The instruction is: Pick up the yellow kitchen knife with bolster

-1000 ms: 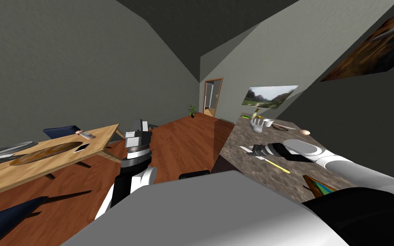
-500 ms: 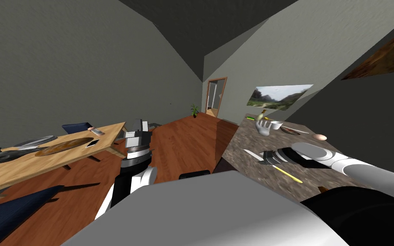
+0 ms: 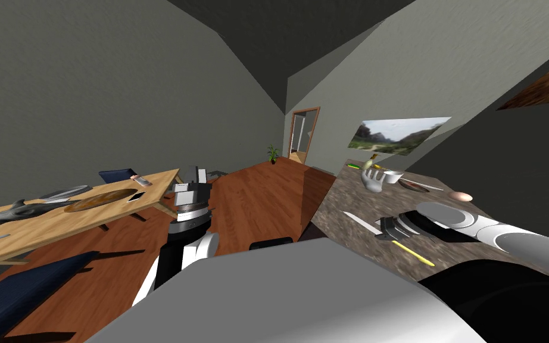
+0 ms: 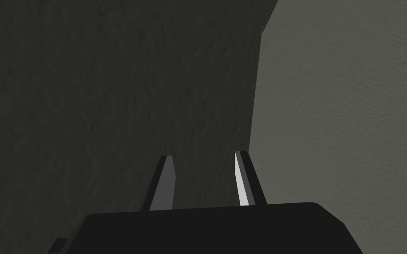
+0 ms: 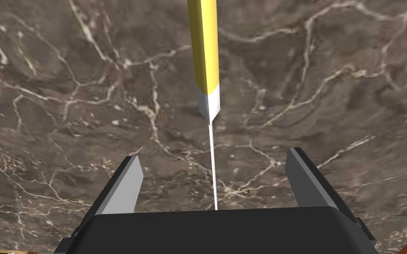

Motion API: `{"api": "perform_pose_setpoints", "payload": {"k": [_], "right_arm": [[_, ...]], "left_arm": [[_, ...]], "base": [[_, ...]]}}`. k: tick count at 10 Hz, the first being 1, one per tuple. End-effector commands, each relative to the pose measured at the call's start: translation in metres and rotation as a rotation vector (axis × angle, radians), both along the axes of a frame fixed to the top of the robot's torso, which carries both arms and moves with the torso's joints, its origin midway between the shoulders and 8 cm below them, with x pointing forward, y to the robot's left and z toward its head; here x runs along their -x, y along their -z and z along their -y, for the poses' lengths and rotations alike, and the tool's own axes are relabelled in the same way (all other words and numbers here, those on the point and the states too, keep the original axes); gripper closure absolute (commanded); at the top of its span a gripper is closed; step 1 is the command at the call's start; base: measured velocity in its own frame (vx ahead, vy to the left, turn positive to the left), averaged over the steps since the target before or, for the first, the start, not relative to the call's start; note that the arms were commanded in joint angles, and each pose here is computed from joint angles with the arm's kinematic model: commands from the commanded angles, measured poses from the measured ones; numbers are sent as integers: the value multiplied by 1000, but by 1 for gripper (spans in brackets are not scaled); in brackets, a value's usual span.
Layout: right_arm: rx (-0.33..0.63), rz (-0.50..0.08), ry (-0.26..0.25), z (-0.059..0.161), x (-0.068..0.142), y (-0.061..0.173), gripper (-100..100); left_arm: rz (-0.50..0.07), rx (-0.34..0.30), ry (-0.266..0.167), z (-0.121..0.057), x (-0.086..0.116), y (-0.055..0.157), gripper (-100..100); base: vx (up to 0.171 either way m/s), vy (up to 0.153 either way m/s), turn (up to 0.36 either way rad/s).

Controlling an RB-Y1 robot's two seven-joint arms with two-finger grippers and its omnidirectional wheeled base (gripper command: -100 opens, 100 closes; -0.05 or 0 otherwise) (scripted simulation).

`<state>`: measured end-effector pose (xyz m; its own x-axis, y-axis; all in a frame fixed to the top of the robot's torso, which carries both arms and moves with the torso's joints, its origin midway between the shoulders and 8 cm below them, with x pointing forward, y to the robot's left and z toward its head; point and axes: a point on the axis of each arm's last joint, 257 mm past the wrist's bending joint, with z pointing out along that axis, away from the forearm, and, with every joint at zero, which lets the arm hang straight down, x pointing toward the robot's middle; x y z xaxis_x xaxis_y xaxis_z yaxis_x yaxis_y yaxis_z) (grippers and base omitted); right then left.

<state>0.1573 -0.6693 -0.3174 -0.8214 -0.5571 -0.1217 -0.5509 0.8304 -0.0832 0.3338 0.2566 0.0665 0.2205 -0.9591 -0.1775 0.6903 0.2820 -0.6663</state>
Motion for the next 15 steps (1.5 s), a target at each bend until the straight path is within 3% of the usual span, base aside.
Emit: {"api": "perform_pose_setpoints", "payload": {"k": [1, 2, 4, 5, 9, 11, 15], "right_arm": [[0, 0, 0, 0, 0, 0, 0], [-1, 1, 12, -1, 10, 15, -100], [-2, 1, 13, -2, 11, 13, -100], [-1, 1, 12, -1, 11, 13, 100], [-3, -1, 14, -2, 12, 14, 100], [31, 26, 12, 9, 4, 10, -100], [106, 85, 10, 31, -11, 2, -100]], "left_arm": [[0, 0, 0, 0, 0, 0, 0], [0, 0, 0, 0, 0, 0, 0], [0, 0, 0, 0, 0, 0, 0], [0, 0, 0, 0, 0, 0, 0], [0, 0, 0, 0, 0, 0, 0], [0, 0, 0, 0, 0, 0, 0], [0, 0, 0, 0, 0, 0, 0]], "base": [[0, 0, 0], [22, -6, 90], [23, -10, 31], [0, 0, 0], [0, 0, 0], [-4, 23, 1], [-16, 94, -5]]}}
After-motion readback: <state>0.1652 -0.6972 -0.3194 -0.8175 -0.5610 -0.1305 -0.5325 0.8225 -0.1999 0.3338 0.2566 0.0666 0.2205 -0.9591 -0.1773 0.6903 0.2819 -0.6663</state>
